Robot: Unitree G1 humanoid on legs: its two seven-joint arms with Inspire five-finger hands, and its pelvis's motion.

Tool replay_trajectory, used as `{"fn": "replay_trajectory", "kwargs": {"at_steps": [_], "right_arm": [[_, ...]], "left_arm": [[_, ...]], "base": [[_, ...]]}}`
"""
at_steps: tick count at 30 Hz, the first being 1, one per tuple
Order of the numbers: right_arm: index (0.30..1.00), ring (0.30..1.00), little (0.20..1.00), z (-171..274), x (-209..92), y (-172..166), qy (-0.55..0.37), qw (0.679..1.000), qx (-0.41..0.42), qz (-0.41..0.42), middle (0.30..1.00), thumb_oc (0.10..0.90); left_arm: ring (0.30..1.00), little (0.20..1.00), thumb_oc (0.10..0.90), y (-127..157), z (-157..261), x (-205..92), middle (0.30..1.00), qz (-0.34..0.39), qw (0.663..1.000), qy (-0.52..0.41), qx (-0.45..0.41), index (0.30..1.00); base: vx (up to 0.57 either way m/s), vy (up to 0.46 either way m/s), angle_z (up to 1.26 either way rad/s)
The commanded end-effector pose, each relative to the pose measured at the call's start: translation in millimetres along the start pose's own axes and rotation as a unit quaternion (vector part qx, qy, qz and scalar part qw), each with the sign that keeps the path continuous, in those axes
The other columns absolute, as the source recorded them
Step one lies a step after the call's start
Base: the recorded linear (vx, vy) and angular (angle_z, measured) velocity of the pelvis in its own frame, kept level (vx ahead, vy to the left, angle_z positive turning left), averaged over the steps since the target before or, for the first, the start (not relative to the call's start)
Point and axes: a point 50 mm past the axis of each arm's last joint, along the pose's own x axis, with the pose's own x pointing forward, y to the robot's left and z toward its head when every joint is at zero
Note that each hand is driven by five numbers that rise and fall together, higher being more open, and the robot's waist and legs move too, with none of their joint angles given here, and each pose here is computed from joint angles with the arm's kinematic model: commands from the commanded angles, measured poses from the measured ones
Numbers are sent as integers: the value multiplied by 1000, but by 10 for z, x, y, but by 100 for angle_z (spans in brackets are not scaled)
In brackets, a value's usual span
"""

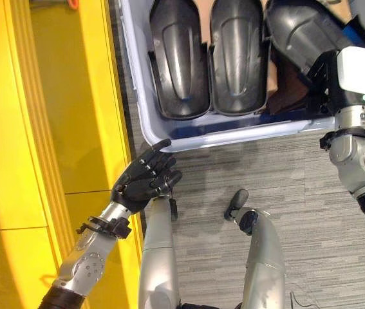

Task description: Move parts from the plastic box to the shelf.

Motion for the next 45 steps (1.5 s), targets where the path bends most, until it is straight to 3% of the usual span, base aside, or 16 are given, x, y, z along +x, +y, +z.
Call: {"fn": "replay_trajectory", "kwargs": {"at_steps": [1,18,25,26,30,42,45], "right_arm": [[300,300,300,27,142,-408,-24,996,8,-91,300,400],[300,300,300,14,176,-455,-12,991,45,-122,300,400],[300,300,300,61,186,-487,-2,973,190,-129,300,400],[300,300,300,131,158,-474,-5,957,265,-117,300,400],[300,300,300,396,-22,-367,-41,915,398,-50,300,400],[300,300,300,847,-453,94,-54,864,496,72,300,400],[300,300,300,799,-582,186,-26,849,521,77,300,400]], "left_arm": [[1000,1000,900,-475,475,192,1000,-146,979,-143,26,1000],[1000,1000,900,-517,403,209,1000,-156,977,-142,27,1000],[1000,1000,900,-547,367,243,1000,-155,977,-141,31,1000],[1000,1000,900,-541,349,243,1000,-149,979,-137,33,1000],[1000,1000,900,-465,259,203,1000,-116,986,-112,35,1000],[1000,1000,900,-263,1,-47,1000,-37,995,-92,2,1000],[1000,1000,900,-292,-56,-14,1000,-66,995,-80,-4,1000]], "base": [[0,0,0],[34,28,-4],[12,41,-3],[66,68,-6],[79,8,-6],[60,-90,2],[-78,-217,88]]}}
